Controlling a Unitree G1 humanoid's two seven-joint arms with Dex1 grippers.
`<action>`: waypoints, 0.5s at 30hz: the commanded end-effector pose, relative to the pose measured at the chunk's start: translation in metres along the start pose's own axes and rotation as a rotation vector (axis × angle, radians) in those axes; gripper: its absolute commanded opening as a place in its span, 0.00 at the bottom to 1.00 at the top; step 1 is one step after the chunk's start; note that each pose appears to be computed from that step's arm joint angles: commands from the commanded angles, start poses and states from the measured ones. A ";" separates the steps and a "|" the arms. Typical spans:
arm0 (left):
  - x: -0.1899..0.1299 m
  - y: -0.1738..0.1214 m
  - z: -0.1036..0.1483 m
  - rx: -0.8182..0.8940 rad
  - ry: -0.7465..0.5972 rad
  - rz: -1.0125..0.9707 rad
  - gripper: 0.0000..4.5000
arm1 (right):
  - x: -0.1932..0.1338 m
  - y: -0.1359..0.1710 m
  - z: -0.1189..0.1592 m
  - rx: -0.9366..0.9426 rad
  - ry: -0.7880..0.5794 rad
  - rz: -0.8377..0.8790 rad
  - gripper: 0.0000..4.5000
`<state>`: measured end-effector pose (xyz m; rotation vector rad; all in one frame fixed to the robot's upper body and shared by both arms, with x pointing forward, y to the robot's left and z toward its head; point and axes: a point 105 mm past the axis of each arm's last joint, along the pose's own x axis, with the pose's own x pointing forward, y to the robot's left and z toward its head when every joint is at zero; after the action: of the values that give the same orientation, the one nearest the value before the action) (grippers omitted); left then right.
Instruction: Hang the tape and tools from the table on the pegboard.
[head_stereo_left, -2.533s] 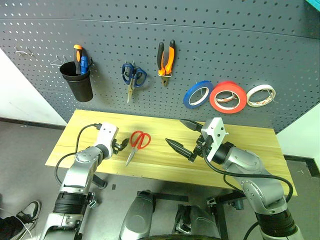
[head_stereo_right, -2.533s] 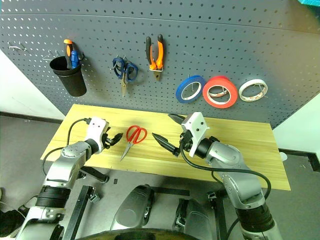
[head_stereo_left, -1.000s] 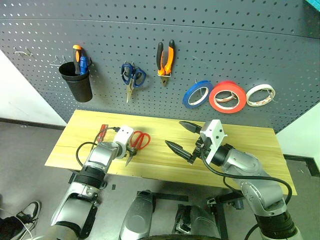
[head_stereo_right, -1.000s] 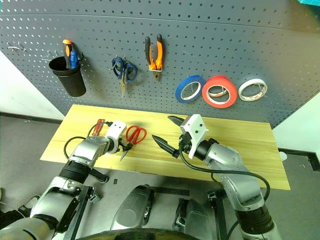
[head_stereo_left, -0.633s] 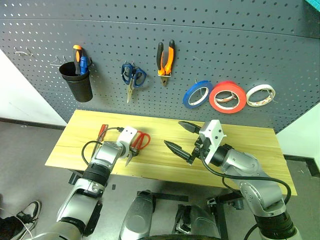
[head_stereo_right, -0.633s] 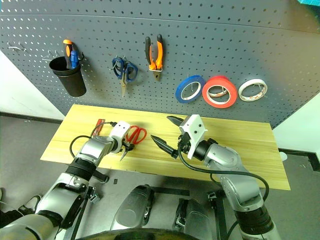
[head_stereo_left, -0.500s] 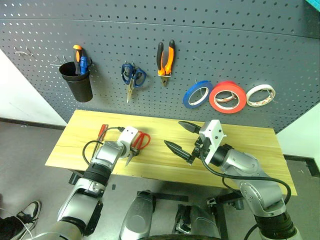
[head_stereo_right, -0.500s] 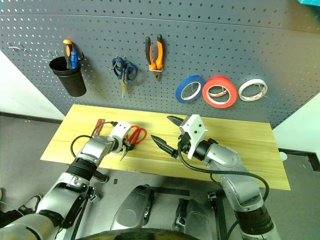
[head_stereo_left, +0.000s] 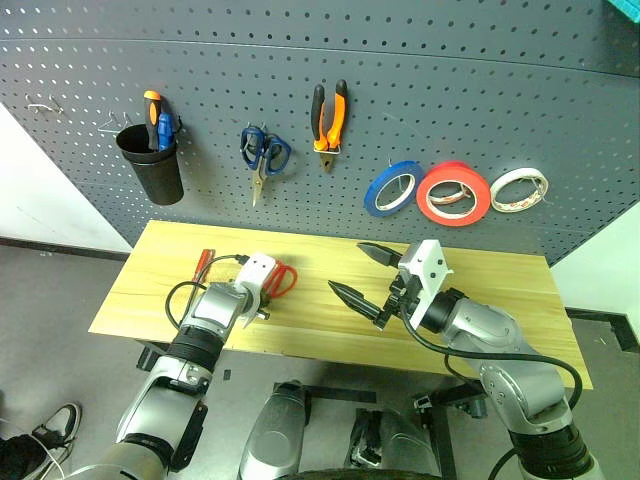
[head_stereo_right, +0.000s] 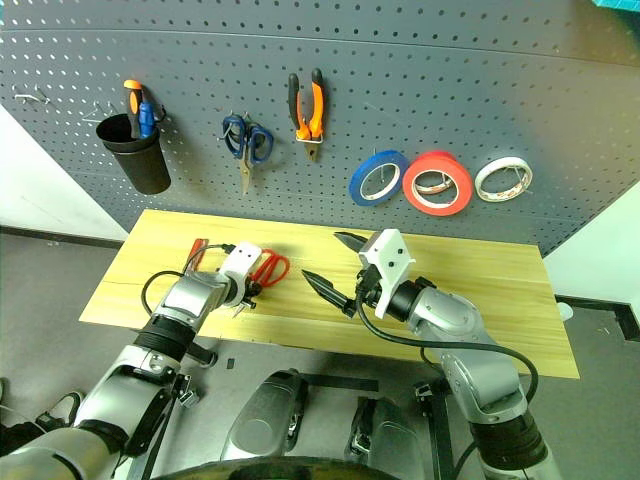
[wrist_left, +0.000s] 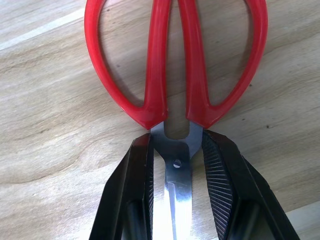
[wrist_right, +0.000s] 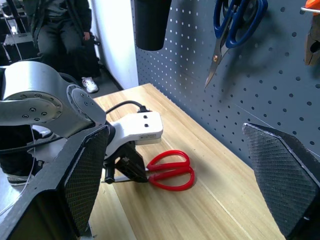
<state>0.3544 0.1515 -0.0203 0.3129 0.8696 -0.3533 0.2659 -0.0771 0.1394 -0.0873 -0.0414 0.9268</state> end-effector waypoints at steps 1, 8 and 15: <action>-0.002 0.004 0.001 -0.008 -0.002 0.012 0.23 | 0.000 0.004 0.013 -0.042 -0.044 0.010 1.00; -0.004 0.002 0.005 -0.001 -0.030 0.014 0.23 | 0.000 0.004 0.013 -0.042 -0.041 0.008 1.00; -0.016 0.010 0.014 -0.002 -0.118 0.060 0.23 | 0.000 0.004 0.011 -0.040 -0.037 0.010 1.00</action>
<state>0.3510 0.1527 -0.0153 0.3052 0.8091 -0.3388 0.2662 -0.0773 0.1389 -0.0950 -0.0401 0.9236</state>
